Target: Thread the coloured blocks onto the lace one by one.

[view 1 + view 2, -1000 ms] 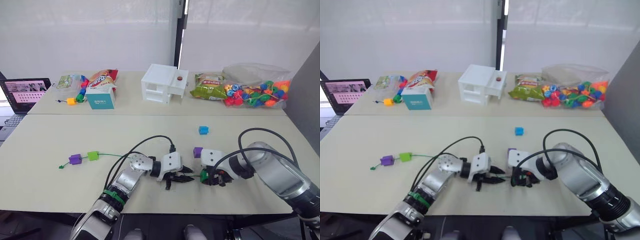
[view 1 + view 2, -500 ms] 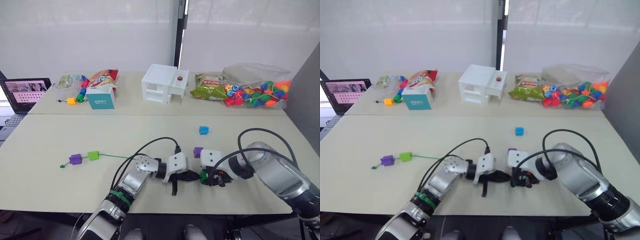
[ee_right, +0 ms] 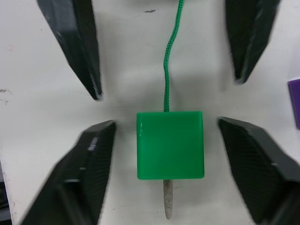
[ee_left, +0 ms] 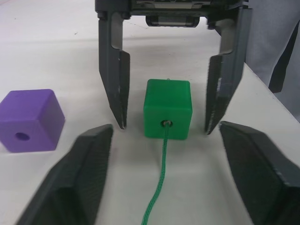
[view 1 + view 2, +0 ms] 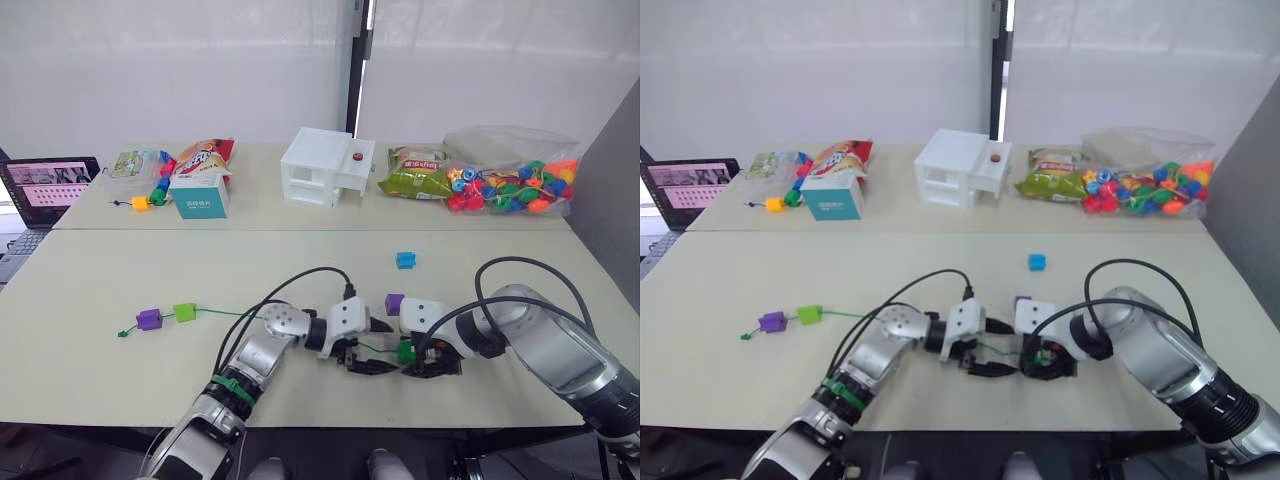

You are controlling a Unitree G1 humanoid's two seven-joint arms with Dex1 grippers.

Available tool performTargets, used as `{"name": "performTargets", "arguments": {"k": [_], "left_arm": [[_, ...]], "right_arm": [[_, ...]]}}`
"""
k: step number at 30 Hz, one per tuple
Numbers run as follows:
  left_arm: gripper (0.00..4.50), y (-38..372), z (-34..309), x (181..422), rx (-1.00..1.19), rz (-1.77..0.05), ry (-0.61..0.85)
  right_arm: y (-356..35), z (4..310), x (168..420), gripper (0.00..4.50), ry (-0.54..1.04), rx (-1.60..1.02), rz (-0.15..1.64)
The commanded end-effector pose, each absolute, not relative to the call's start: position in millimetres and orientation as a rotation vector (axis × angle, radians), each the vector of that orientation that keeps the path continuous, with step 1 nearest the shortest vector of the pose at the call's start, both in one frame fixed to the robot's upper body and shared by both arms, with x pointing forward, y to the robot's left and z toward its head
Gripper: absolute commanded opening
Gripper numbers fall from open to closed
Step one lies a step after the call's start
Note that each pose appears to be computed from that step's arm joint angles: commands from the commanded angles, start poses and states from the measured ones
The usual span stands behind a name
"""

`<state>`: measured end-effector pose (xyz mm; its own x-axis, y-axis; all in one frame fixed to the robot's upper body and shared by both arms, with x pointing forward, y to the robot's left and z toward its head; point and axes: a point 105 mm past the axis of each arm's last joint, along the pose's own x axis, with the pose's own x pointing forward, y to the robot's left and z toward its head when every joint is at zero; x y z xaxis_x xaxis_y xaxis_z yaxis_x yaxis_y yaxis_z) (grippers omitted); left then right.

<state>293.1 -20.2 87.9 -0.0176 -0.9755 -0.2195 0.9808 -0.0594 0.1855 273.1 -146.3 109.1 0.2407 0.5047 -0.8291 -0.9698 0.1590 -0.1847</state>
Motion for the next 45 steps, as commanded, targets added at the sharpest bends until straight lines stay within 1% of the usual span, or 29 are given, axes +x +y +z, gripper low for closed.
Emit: {"name": "performTargets", "arguments": {"k": [1,5,10,13,19,20,21,25,26,29,30,39,42,45], "left_arm": [[4.5,-23.4,98.6,288.8,0.326,-1.614,-0.038],[4.5,-31.7,96.9,283.6,0.346,-1.641,-0.062],[4.5,-51.2,100.2,280.7,0.328,-1.675,-0.094],[4.5,-59.9,99.0,279.9,0.331,-1.688,-0.099],[4.5,-75.4,96.7,276.9,0.333,-1.716,-0.1],[4.24,-76.5,94.7,278.6,0.343,-1.709,-0.091],[4.07,-77.1,92.6,280.0,0.351,-1.703,-0.081],[2.81,-75.3,85.2,282.8,0.397,-1.701,-0.067],[2.42,-74.7,84.3,284.0,0.399,-1.696,-0.064],[1.43,-73.2,84.0,286.9,0.399,-1.684,-0.061],[1.2,-72.8,83.9,287.7,0.4,-1.681,-0.06],[1.2,-71.7,82.7,287.2,0.418,-1.689,-0.055],[1.2,-71.2,82.5,287.0,0.42,-1.691,-0.053],[1.2,-70.7,82.1,287.9,0.43,-1.691,-0.049]], "right_arm": [[-150.5,126.1,272.4,4.46,0.644,-0.833,1.164],[-163.5,135.0,268.7,4.46,0.643,-0.81,1.12],[-192.5,144.6,253.0,4.46,0.695,-0.788,1.029],[-195.6,143.7,242.0,4.46,0.713,-0.758,1.02],[-197.1,142.0,235.0,4.46,0.705,-0.742,0.973],[-196.7,142.2,234.6,4.49,0.7,-0.741,0.968],[-196.0,142.6,234.6,4.5,0.694,-0.742,0.964],[-191.3,143.4,235.7,4.5,0.668,-0.735,0.959],[-189.8,143.1,236.4,4.5,0.66,-0.734,0.958],[-185.3,139.3,239.1,4.5,0.643,-0.738,0.962],[-183.8,137.3,240.0,4.5,0.64,-0.747,0.968],[-179.2,117.9,255.3,4.5,0.628,-0.876,1.002],[-179.5,114.0,258.4,3.67,0.638,-0.896,1.014],[-177.8,111.9,259.4,2.62,0.642,-0.886,1.027]]}}
